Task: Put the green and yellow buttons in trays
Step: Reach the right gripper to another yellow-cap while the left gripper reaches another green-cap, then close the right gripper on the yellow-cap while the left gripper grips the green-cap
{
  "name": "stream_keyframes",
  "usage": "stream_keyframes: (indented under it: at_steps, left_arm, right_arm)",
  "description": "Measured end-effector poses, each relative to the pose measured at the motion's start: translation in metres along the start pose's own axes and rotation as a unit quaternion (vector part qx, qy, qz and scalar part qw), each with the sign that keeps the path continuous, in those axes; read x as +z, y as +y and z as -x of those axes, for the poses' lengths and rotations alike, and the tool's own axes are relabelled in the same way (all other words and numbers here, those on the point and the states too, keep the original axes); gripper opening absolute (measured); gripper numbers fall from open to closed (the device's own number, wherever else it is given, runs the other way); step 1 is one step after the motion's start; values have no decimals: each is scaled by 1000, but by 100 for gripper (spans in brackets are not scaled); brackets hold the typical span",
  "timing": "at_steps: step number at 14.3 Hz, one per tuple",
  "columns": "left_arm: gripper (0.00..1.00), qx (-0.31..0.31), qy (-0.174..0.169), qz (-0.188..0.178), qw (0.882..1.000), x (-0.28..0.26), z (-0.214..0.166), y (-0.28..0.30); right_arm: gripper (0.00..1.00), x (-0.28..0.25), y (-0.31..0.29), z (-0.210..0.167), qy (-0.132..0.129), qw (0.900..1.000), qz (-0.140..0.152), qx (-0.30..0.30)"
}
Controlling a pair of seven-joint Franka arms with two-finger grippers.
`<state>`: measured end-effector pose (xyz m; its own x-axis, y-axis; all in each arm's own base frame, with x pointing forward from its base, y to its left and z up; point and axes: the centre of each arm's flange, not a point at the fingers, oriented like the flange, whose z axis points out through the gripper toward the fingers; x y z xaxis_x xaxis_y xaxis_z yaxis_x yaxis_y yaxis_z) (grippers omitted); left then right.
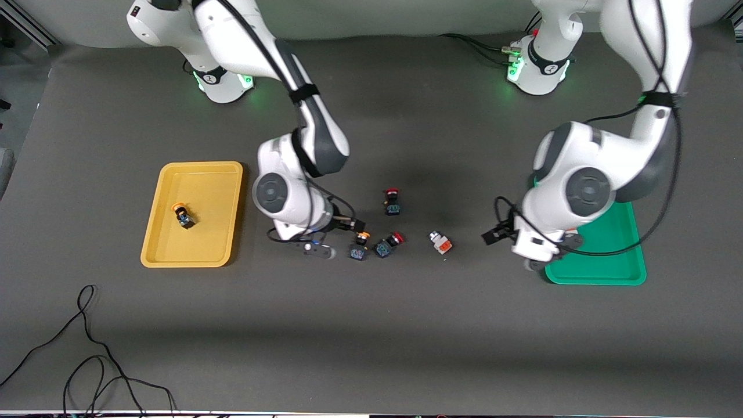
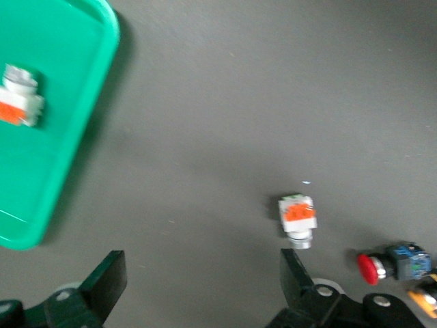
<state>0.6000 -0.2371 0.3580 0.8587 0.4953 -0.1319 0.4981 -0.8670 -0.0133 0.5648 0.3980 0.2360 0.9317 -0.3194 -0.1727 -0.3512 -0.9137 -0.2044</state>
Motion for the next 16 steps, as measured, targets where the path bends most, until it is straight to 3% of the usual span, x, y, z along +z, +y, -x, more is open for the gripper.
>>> stream_keyframes:
  at_steps: [3, 8, 13, 16]
  left_arm:
    - [100, -18, 9, 12, 1000, 11, 38, 37]
    - [100, -6, 5, 15, 1000, 44, 80, 76]
    - [100, -15, -5, 17, 1000, 108, 62, 80]
    - [100, -13, -1, 13, 1000, 142, 54, 80]
  right_arm:
    - [100, 40, -4, -3, 16, 999, -21, 22]
    - [98, 62, 1, -18, 25, 999, -10, 27]
    - [43, 70, 10, -30, 41, 999, -8, 33]
    - [43, 59, 17, -47, 36, 998, -9, 43]
